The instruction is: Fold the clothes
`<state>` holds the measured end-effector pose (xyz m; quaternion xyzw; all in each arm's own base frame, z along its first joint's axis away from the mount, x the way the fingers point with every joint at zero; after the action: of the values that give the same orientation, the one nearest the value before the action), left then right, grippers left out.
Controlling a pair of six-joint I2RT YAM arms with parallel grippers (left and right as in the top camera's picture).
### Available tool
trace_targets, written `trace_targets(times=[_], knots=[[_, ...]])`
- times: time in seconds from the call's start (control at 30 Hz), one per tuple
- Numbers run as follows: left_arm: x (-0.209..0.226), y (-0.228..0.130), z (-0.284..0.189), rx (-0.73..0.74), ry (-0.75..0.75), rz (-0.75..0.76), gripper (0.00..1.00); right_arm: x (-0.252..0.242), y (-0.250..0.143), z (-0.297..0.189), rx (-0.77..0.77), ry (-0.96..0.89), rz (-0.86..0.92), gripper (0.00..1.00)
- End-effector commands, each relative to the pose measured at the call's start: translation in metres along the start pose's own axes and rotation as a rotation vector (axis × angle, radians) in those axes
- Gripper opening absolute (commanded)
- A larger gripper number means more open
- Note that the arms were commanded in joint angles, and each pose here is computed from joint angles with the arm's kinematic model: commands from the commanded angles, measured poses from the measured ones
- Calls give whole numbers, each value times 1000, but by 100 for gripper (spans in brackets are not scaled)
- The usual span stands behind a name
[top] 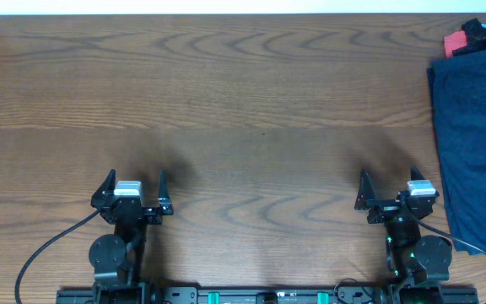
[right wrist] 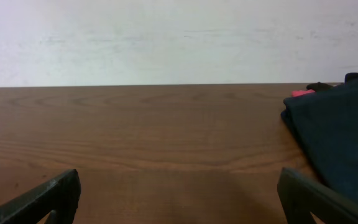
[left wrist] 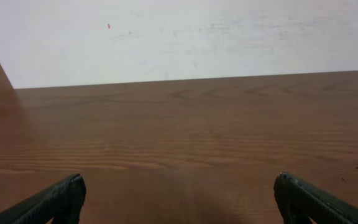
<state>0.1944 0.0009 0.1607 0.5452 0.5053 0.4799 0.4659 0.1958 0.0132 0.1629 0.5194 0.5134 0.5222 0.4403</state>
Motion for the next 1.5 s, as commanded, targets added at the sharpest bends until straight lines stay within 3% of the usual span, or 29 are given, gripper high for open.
trace_targets(times=[0.0, 0.67, 0.87, 1.07, 1.27, 1.47], knots=[[-3, -14, 2, 39, -21, 13, 98, 0, -3, 0, 8, 4, 3, 99], [-3, -14, 2, 39, -21, 13, 98, 0, -3, 0, 8, 4, 3, 99], [-3, -14, 2, 39, -21, 13, 98, 24, -1, -2, 33, 200, 261, 99], [-3, -14, 2, 39, -21, 13, 98, 27, 2, -3, 51, 225, 514, 99], [-3, -14, 2, 39, -21, 13, 98, 42, 24, -9, -27, 362, 427, 99], [-3, -14, 2, 39, -21, 13, 98, 34, 63, -15, -118, 271, 297, 99]])
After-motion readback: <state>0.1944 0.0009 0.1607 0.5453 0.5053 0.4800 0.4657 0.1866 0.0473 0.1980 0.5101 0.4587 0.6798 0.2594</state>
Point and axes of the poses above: each gripper's point midway between its finger pads, its own z axis out along the fingers, its own x axis along the line the jaws close on, y = z × x, the point moved 5 cm from there along -z, back along the fingers, and after that the axes turned 1 degree about z, right-handed, at the moved point
